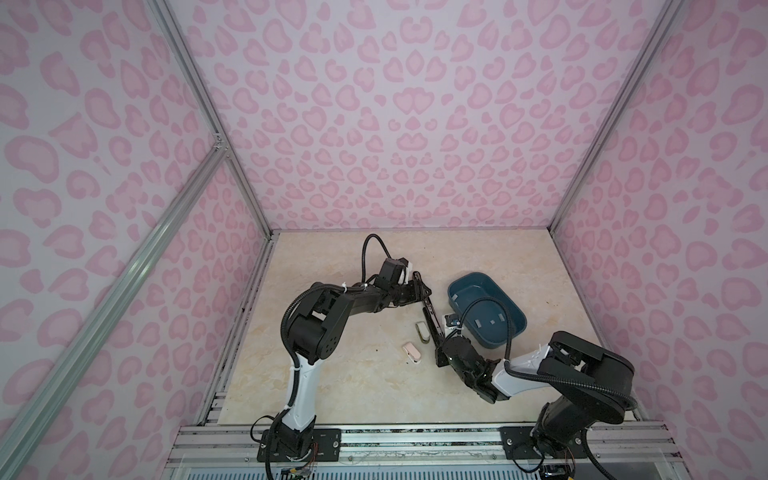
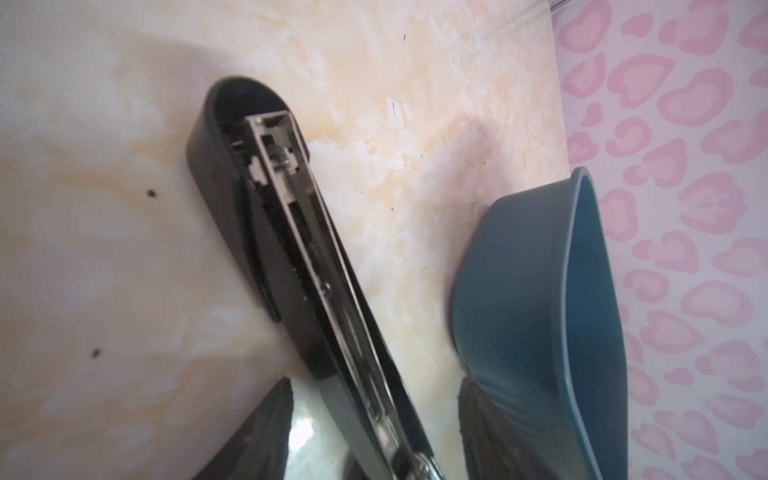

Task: Load the staples into the stapler
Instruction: 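Lower the left gripper onto the black stapler's raised lid, pushing it down, then press the black stapler's lid shut with the left gripper while the right steadies it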

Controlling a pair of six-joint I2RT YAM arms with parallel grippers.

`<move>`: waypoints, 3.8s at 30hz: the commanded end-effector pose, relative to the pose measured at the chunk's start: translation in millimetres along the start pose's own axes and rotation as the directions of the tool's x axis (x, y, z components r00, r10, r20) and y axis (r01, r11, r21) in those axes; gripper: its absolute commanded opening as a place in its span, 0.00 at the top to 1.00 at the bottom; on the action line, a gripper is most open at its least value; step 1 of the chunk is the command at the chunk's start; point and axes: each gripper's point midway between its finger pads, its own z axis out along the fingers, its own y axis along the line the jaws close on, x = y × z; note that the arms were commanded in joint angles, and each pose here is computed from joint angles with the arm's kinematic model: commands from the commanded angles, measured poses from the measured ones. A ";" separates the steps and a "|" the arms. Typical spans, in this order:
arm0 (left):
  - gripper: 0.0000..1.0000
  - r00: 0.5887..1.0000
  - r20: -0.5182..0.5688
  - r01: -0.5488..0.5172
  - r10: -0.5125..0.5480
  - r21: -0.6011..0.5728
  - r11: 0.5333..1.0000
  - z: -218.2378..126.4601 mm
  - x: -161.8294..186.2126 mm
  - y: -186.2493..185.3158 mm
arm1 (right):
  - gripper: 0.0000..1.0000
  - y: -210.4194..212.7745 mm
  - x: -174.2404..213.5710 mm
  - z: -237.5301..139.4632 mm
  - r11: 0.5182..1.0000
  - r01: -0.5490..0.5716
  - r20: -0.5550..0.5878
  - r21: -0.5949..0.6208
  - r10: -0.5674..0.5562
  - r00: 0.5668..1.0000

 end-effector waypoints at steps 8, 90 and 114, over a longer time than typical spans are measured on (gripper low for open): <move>0.33 0.999 0.028 0.019 -0.022 0.075 0.997 21.0 -28.9 -6.1 | 0.98 5.4 -4.2 -2.4 1.000 -0.003 0.023 -0.031 0.003 1.000; 0.09 0.738 0.298 -0.658 0.606 0.118 0.743 -50.8 79.8 -81.0 | 0.72 -16.2 -7.6 -24.8 0.996 0.028 0.191 -0.090 -0.011 0.981; 0.31 0.757 0.405 -0.533 0.512 -0.071 0.843 -84.7 20.2 -91.6 | 0.89 -34.9 -69.7 -42.4 0.994 -0.088 0.193 0.068 0.074 0.979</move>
